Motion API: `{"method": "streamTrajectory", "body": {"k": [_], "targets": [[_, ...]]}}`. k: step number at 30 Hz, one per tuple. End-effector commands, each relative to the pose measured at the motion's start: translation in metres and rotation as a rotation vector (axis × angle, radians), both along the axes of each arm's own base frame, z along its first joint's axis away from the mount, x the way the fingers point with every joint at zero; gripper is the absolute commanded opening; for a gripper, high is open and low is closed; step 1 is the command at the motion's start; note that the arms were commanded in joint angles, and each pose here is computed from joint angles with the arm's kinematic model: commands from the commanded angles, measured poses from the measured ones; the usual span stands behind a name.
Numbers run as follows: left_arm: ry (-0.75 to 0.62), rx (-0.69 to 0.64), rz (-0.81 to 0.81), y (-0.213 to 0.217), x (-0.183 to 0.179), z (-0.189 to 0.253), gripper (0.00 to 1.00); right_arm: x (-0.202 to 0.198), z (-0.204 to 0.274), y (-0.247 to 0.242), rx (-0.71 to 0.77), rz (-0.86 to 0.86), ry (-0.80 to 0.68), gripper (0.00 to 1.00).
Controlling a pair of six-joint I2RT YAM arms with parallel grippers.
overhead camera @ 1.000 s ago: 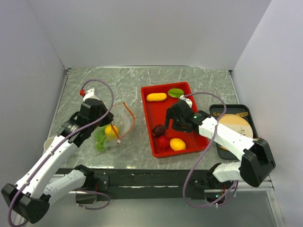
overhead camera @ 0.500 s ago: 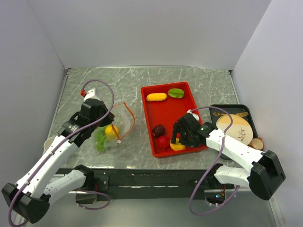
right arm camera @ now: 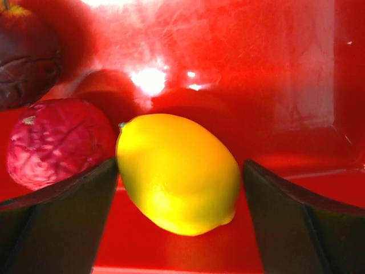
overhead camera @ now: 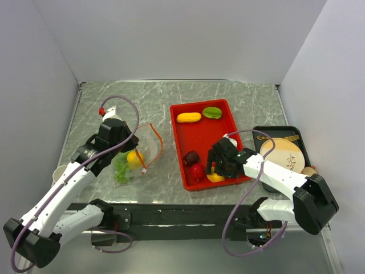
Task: Place the food in the zip-top bag and seal the zipper
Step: Pick up the fake fruit from the bin.
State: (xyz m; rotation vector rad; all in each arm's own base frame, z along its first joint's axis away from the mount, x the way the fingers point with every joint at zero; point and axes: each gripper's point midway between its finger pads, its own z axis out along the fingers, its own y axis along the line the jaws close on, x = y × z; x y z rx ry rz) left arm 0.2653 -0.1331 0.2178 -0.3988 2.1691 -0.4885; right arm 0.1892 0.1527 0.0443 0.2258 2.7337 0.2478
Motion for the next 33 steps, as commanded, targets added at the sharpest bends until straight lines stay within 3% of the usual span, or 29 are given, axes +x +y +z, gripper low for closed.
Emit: {"method": "streamTrajectory", "body": {"k": [1, 4, 7, 13, 24, 28, 33], "targets": [[-0.02, 0.001, -0.002, 0.0, 0.002, 0.001, 0.01, 0.004, -0.011, -0.002, -0.013, -0.009, 0.002, 0.82], [-0.018, -0.006, -0.001, -0.001, 0.002, -0.001, 0.01, 0.005, -0.012, 0.001, 0.006, -0.016, 0.001, 0.66], [-0.01, -0.004, -0.004, -0.001, 0.002, -0.004, 0.01, 0.01, -0.005, 0.001, 0.01, -0.027, -0.027, 0.58], [-0.011, 0.013, 0.0, 0.001, 0.002, -0.003, 0.01, 0.03, 0.024, -0.012, -0.047, -0.083, -0.13, 0.57], [-0.007, 0.001, -0.002, 0.0, 0.001, -0.006, 0.01, 0.041, 0.068, -0.024, -0.004, -0.135, -0.296, 0.54], [-0.007, -0.001, -0.008, -0.001, 0.001, -0.006, 0.01, 0.047, 0.086, -0.013, 0.055, -0.122, -0.331, 0.54], [-0.014, -0.003, -0.013, -0.003, 0.003, -0.002, 0.01, 0.059, 0.115, 0.029, 0.262, -0.08, -0.365, 0.52]]}}
